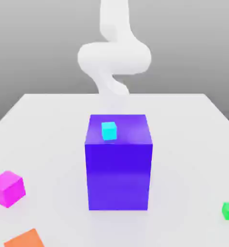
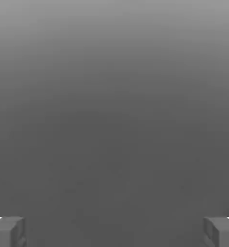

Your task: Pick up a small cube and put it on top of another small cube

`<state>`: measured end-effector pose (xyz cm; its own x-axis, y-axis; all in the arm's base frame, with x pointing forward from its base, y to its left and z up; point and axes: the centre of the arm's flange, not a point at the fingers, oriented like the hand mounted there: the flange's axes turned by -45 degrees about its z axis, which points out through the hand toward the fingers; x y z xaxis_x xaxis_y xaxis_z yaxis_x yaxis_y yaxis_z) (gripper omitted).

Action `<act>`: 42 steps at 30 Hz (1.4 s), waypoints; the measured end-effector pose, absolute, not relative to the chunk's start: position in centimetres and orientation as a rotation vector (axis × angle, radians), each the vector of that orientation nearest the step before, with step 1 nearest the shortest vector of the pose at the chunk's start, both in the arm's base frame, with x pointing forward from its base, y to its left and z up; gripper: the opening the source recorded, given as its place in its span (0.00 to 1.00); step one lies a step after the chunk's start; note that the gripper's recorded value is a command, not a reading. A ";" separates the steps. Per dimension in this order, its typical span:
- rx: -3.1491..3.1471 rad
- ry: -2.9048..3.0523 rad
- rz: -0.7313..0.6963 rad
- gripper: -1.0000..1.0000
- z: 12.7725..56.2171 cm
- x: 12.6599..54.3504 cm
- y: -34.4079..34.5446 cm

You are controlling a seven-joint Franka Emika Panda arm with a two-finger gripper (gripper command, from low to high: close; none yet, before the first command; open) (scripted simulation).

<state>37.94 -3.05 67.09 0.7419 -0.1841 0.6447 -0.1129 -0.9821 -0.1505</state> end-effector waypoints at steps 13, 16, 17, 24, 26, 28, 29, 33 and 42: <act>-2.401 1.472 -0.329 0.50 41.2 45.1 -17.9; -2.257 1.755 -0.205 0.50 35.5 43.9 -21.0; -2.196 1.860 -0.170 0.50 33.7 43.0 -22.5; -1.750 2.501 -0.010 0.50 23.7 36.1 -29.1; -1.612 2.663 -0.001 0.50 21.8 33.8 -30.6; -1.561 2.718 -0.007 0.50 20.4 33.1 -31.3; -1.554 2.727 -0.010 0.50 19.6 33.0 -31.4; -1.546 2.736 -0.009 0.50 16.2 32.9 -31.5; -1.542 2.738 -0.007 0.00 14.8 32.7 -31.4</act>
